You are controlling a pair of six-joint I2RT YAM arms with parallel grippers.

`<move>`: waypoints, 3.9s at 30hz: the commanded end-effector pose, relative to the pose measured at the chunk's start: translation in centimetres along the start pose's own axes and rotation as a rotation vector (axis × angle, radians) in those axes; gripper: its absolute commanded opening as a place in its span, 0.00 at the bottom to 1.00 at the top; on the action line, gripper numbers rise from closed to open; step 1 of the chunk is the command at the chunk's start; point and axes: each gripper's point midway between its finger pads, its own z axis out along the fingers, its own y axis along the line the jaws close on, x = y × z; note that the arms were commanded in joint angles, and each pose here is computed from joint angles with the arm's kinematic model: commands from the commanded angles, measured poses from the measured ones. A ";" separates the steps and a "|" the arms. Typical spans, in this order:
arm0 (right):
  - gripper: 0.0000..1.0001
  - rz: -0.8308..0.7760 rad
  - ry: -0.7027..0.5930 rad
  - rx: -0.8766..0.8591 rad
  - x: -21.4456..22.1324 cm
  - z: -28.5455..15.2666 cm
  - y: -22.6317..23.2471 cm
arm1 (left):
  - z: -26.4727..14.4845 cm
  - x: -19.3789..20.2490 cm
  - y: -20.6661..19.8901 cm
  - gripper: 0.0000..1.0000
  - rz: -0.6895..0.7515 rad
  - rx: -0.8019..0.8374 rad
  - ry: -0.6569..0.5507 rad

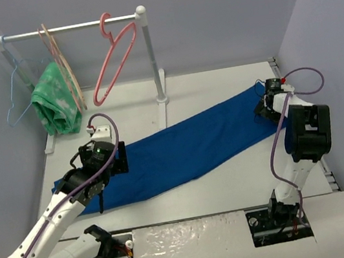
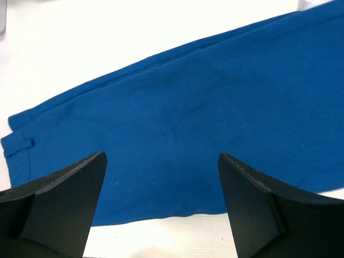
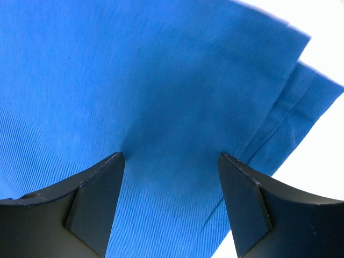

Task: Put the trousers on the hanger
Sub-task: Fold the trousers at the center of the board.

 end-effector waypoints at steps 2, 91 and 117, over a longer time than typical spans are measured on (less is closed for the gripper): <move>0.68 0.046 -0.107 -0.078 -5.6 -1.1 1.7 | 1.4 1.7 1.5 0.83 -0.153 -0.109 0.089; 0.73 -0.272 -0.185 -0.117 5.0 -11.9 5.8 | 2.6 -4.0 3.7 0.91 -0.151 -0.067 -0.019; 0.88 0.344 -0.213 0.263 -0.4 -4.4 -5.9 | 2.7 -2.8 2.8 0.91 -0.148 -0.005 -0.013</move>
